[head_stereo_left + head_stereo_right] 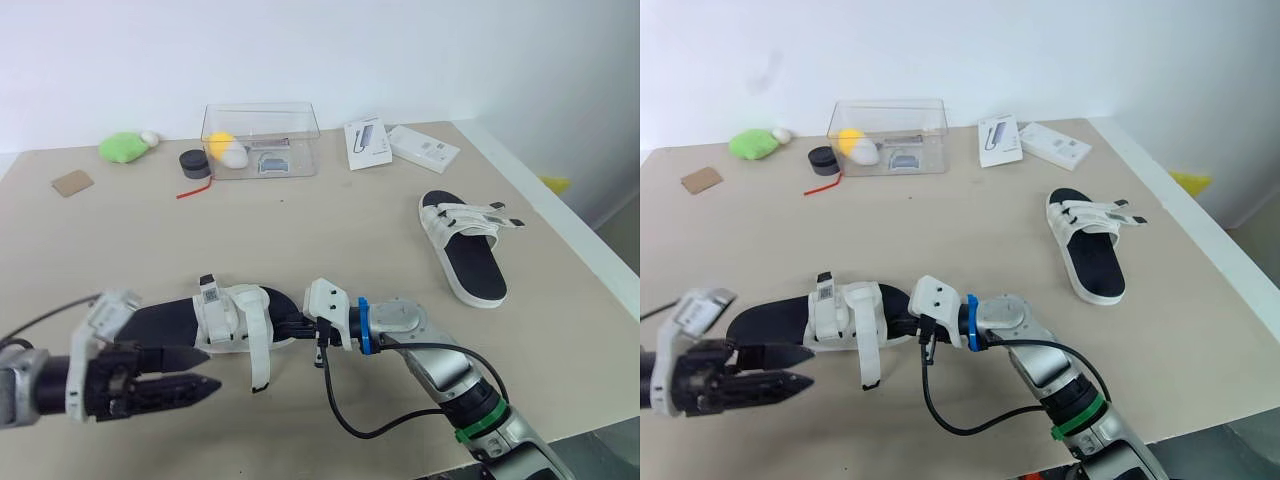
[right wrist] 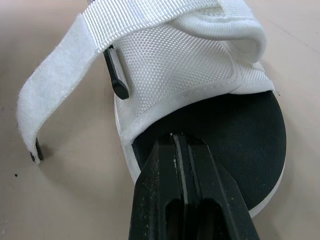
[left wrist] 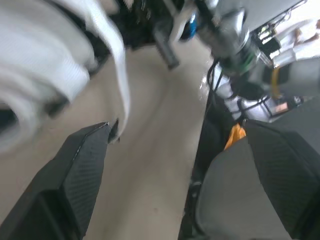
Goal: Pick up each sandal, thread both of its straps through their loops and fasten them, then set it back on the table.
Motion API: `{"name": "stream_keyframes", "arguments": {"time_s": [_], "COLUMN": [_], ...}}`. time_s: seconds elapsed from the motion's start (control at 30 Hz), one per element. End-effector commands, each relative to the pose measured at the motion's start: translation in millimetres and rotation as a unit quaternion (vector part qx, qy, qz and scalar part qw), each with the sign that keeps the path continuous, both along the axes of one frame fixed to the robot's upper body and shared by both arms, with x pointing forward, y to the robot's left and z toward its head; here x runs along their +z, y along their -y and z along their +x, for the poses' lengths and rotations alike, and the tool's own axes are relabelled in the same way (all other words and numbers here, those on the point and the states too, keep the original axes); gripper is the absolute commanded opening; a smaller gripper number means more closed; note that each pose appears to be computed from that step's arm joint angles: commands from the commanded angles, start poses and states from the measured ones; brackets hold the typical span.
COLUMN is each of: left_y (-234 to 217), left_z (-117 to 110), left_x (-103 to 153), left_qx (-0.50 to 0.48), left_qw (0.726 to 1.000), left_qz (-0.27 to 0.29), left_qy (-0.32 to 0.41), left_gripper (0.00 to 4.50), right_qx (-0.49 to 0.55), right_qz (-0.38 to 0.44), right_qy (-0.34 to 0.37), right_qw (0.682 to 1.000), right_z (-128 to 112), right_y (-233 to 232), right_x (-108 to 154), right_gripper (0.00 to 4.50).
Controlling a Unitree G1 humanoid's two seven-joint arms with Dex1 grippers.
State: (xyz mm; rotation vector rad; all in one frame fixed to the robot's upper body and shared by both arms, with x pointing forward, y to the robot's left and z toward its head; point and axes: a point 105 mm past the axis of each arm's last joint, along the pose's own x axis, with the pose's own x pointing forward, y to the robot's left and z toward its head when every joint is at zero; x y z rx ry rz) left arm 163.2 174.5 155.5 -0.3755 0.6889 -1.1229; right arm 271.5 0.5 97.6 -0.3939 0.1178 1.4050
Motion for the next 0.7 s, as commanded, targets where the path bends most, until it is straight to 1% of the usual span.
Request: {"name": "stream_keyframes", "arguments": {"time_s": [0.03, 0.1, 0.17, 0.23, 0.33, 0.47, 0.53, 0.57, 0.6, 0.63, 0.67, 0.7], "left_y": [6.4, 10.5, 14.3, 16.1, 24.0, 33.1, 39.1, 41.2, 42.5, 43.1, 43.6, 43.9], "left_z": [1.7, 6.3, 6.3, 14.3, 20.4, 27.2, 23.3, 20.9, 19.2, 18.4, 17.5, 16.9], "left_x": [-15.1, -27.3, -39.2, -47.0, -46.1, -48.8, -52.8, -54.6, -55.7, -56.3, -57.2, -58.1], "left_qx": [0.001, 0.013, 0.011, 0.030, 0.045, 0.059, 0.049, 0.043, 0.039, 0.037, 0.033, 0.030], "left_qw": [0.998, 0.995, 0.994, 0.992, 0.993, 0.993, 0.995, 0.996, 0.996, 0.997, 0.997, 0.997], "left_qz": [0.050, 0.067, 0.084, 0.092, 0.062, 0.044, 0.041, 0.039, 0.038, 0.037, 0.038, 0.040], "left_qy": [0.049, 0.067, 0.072, 0.084, 0.088, 0.088, 0.077, 0.071, 0.066, 0.064, 0.062, 0.061], "left_gripper": [4.42, 4.42, 4.42, 4.42, 4.42, 4.42, 3.91, 3.76, 3.36, 2.84, 2.70, 2.23], "right_qx": [-0.008, -0.009, -0.009, -0.009, -0.010, -0.011, -0.012, -0.013, -0.014, -0.014, -0.015, -0.015], "right_qz": [-0.038, -0.039, -0.040, -0.041, -0.042, -0.044, -0.044, -0.044, -0.045, -0.045, -0.046, -0.046], "right_qy": [-0.040, -0.042, -0.043, -0.044, -0.046, -0.047, -0.048, -0.048, -0.047, -0.047, -0.047, -0.047], "right_qw": [0.998, 0.998, 0.998, 0.998, 0.998, 0.998, 0.998, 0.998, 0.998, 0.998, 0.998, 0.998], "right_z": [-5.7, -6.9, -7.7, -8.6, -9.6, -9.8, -10.1, -10.0, -9.7, -9.4, -8.9, -8.6], "right_y": [9.5, 10.5, 11.1, 11.6, 12.4, 13.2, 13.4, 13.7, 14.2, 14.6, 15.1, 15.4], "right_x": [-24.3, -24.6, -24.7, -24.7, -24.6, -24.3, -24.5, -24.4, -24.3, -24.1, -23.9, -23.7], "right_gripper": [0.00, 0.00, 0.00, 0.00, 0.00, 0.00, 0.00, 0.00, 0.00, 0.00, 0.00, 0.00]}}
